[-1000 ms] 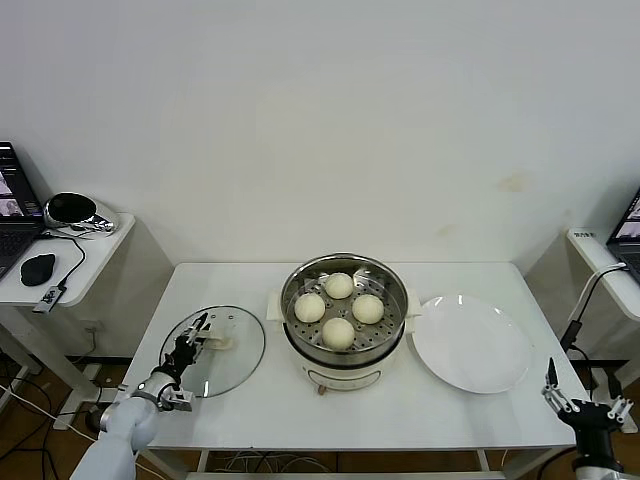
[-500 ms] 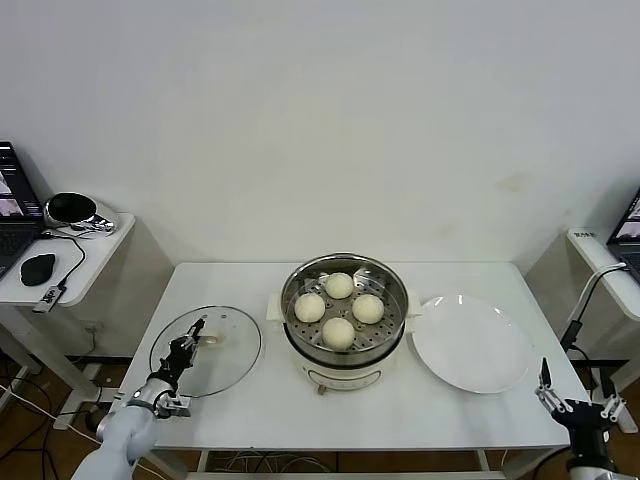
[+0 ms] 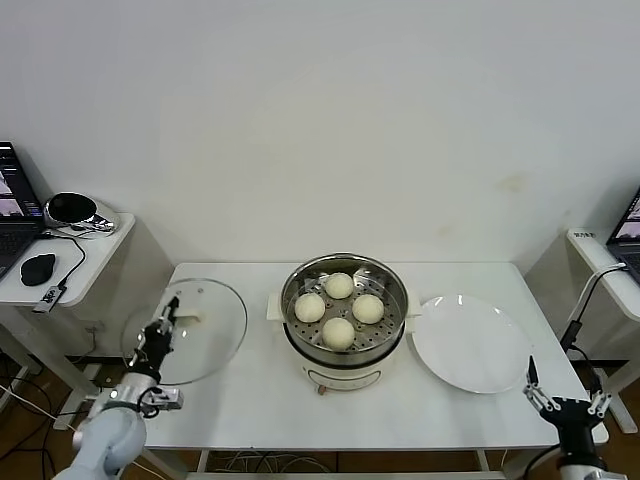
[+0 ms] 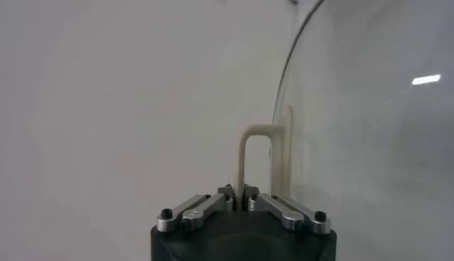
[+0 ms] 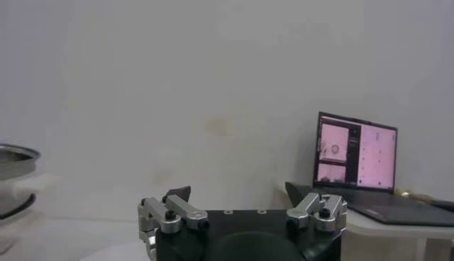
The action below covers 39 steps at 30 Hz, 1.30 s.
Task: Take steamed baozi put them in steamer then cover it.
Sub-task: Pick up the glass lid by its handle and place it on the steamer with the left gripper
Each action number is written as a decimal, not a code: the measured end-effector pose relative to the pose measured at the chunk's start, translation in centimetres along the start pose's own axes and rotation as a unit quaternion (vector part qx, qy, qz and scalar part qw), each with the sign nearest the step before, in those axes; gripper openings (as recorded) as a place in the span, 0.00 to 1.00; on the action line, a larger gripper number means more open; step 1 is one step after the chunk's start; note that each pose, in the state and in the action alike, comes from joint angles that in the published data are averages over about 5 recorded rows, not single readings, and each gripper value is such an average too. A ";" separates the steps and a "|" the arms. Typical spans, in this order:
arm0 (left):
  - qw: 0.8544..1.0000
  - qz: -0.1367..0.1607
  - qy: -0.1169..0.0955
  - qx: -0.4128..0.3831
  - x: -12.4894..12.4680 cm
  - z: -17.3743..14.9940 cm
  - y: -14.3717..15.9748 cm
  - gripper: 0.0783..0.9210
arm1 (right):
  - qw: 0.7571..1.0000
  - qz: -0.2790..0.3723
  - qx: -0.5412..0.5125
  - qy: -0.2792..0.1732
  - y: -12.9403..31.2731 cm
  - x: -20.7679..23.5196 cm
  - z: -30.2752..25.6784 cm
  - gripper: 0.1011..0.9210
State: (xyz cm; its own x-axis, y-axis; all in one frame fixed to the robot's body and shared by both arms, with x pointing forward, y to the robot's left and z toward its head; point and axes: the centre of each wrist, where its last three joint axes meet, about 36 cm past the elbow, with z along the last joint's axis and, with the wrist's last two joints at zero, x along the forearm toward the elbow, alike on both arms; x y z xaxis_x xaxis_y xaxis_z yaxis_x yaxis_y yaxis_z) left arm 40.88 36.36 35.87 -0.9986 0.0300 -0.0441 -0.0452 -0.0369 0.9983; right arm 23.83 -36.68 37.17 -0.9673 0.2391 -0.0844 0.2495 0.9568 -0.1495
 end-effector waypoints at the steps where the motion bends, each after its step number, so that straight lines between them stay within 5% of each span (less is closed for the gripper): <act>1: 1.000 -0.003 0.004 0.000 0.0 -0.1 1.0 0.08 | 1.000 -0.002 0.000 0.000 0.1 0.0 0.0 0.88; 7: 1.000 -0.015 0.017 0.010 -0.2 -1.6 6.3 0.08 | 1.000 -0.008 0.000 0.000 0.7 0.1 0.1 0.88; 14: 0.999 -0.010 -0.009 0.037 0.1 -5.7 10.5 0.08 | 1.000 -0.009 0.005 0.000 1.6 0.2 0.3 0.88; 31: 0.995 0.035 -0.057 0.079 -1.6 -19.9 13.0 0.08 | 0.998 0.007 0.061 0.006 3.6 -0.5 0.5 0.88; 39: 0.995 0.036 -0.063 0.071 -3.0 -25.6 12.9 0.08 | 0.997 0.005 0.071 0.010 4.0 -0.6 1.1 0.88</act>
State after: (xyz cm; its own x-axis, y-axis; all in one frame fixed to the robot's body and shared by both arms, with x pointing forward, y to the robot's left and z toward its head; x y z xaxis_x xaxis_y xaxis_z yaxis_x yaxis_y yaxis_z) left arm 42.59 10.21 47.87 -0.9872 0.1580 0.0235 0.0393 0.0975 0.9945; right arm 25.45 -33.14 35.50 -0.9650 0.2538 -0.0665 0.2621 0.9213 -0.2872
